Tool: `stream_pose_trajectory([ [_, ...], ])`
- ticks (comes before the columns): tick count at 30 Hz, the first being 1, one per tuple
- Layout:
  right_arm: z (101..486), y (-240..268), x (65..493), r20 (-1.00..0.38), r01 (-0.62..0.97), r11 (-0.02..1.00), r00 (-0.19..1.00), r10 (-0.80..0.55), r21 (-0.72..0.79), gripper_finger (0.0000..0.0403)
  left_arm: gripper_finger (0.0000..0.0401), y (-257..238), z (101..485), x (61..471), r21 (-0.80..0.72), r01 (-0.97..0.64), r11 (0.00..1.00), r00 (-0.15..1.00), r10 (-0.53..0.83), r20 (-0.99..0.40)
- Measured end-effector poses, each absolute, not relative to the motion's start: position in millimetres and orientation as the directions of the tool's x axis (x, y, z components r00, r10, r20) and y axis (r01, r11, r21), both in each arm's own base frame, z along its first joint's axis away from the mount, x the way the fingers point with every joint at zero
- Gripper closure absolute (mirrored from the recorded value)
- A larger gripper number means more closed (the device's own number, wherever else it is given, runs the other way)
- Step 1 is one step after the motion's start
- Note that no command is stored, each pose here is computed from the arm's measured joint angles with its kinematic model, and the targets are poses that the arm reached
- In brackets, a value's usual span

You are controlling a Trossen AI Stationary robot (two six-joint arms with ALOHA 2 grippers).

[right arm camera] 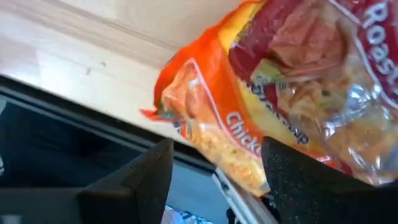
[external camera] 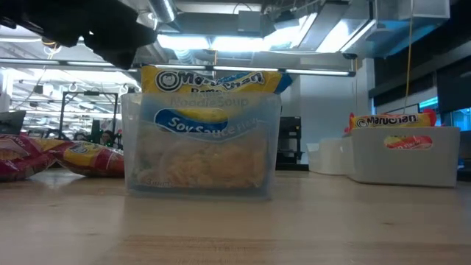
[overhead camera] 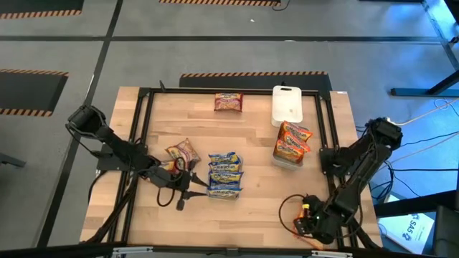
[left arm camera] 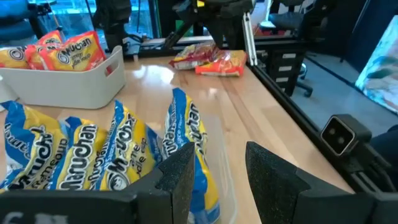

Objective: Sort Maruchan noodles
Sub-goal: Put the orange noodle pack into the gray bin

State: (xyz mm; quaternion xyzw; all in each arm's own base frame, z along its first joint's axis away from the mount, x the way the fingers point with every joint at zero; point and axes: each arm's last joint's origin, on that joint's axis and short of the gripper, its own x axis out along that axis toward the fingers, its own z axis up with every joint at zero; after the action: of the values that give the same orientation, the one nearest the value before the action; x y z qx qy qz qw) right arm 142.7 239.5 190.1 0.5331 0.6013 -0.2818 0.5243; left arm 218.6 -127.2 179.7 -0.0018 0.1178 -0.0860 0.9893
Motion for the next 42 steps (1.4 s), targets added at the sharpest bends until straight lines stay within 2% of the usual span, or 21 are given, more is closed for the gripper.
stream_pose_trajectory([
  [3,180.6,233.2,141.8,-0.938,0.947,0.265,0.087,0.335,0.182,0.0173,0.0264,-127.4,179.5,218.4,-0.023,0.171,0.985,0.957,-0.171,-0.234],
  [9,177.6,218.2,138.0,-0.973,0.95,0.303,0.005,0.232,0.077,0.0173,0.0264,-127.4,179.5,218.4,-0.008,0.174,0.985,0.957,-0.171,-0.234],
  [12,177.7,204.4,136.8,-0.992,0.942,0.337,-0.033,0.123,0.01,0.0173,0.0264,-125.8,179.5,219.3,0.0,0.169,0.986,0.958,-0.164,-0.234],
  [16,176.8,186.9,135.8,-0.997,0.931,0.362,-0.022,-0.07,-0.046,0.0173,0.0264,-124.2,179.5,220.2,-0.002,0.159,0.987,0.96,-0.155,-0.234],
  [18,175.9,180.5,136.4,-0.992,0.925,0.371,-0.034,-0.118,-0.076,0.0173,0.0264,-124.2,179.5,220.2,-0.003,0.16,0.987,0.96,-0.156,-0.234],
  [20,176.3,179.1,139.3,-0.994,0.91,0.406,-0.051,-0.093,-0.084,0.0173,0.0264,-124.2,179.5,220.2,-0.006,0.16,0.987,0.96,-0.156,-0.234],
  [23,186.3,187.9,145.2,-0.999,0.884,0.465,-0.053,0.012,-0.042,0.0173,0.0264,-124.2,179.6,220.2,-0.013,0.158,0.987,0.96,-0.157,-0.234],
  [28,209.6,218.8,151.3,-0.968,0.773,0.613,0.006,0.252,0.164,0.0173,0.0264,-124.2,179.6,220.2,-0.015,0.157,0.987,0.96,-0.157,-0.234],
  [34,192.3,243.6,137.1,-0.958,0.702,0.681,0.01,0.285,0.21,0.0173,0.0264,-124.2,179.5,220.2,-0.016,0.157,0.987,0.96,-0.157,-0.234],
  [42,156.6,261.8,140.8,-0.972,0.583,0.79,-0.002,0.233,0.188,0.0173,0.0264,-121.9,179.8,221.5,-0.025,0.145,0.989,0.962,-0.147,-0.23],
])
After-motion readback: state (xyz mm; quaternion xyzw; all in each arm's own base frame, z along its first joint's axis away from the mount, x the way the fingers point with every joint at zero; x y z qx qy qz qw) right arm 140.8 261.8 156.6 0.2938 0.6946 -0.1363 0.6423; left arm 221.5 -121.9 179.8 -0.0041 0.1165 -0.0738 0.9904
